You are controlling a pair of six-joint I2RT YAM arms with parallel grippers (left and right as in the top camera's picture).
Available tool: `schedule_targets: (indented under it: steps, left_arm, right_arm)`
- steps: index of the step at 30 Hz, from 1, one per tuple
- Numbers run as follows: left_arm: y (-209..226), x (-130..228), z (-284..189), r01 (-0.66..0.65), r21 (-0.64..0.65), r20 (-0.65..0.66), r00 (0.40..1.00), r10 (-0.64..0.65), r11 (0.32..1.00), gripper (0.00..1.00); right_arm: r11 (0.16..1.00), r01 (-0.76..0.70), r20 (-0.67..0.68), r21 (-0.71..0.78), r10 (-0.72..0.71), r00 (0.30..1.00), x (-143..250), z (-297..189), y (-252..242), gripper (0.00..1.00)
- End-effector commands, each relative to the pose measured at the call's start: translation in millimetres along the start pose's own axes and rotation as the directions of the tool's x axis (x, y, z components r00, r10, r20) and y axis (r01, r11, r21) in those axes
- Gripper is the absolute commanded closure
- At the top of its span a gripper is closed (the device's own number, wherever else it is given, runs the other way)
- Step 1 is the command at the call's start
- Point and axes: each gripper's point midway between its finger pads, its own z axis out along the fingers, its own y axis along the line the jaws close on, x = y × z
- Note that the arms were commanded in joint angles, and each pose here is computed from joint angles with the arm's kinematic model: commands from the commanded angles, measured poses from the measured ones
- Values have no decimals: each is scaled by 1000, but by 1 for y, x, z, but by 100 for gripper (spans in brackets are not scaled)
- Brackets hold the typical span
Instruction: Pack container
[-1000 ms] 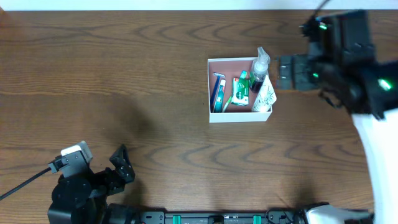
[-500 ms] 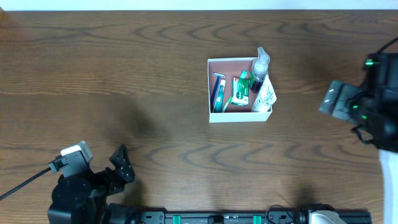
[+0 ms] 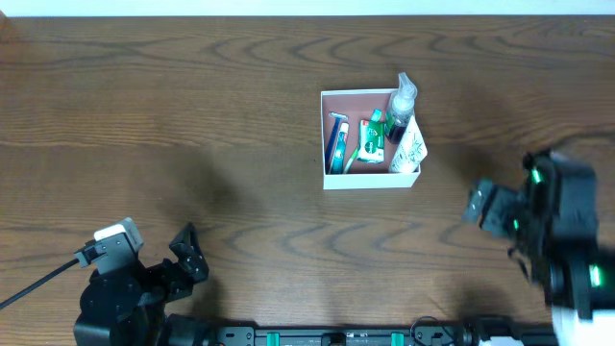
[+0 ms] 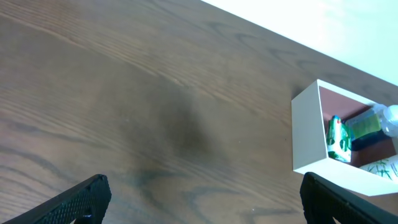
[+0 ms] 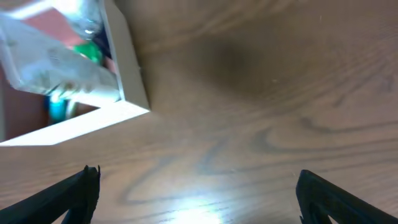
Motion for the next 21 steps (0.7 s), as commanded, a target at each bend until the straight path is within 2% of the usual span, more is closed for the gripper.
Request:
schedule_targets:
  steps: [1,9,16,21]
  left_arm:
    - [3,-2,-1,-7,-16,12,1000,7,1000,2]
    - [3,-2,-1,-7,-16,12,1000,7,1000,2]
    - [3,-2,-1,-7,-16,12,1000,7,1000,2]
    - [3,-2,-1,-7,-16,12,1000,7,1000,2]
  right_arm:
    - [998,-52,66,-43,55,996,9,-13,-3,1]
    - [983,-75,190,-167,107,976,22,-46,0,1]
    - [985,-82,52,-149,90,995,59,-42,-5,1]
    - [987,-84,25,-138,88,996,65,-42,-8,1]
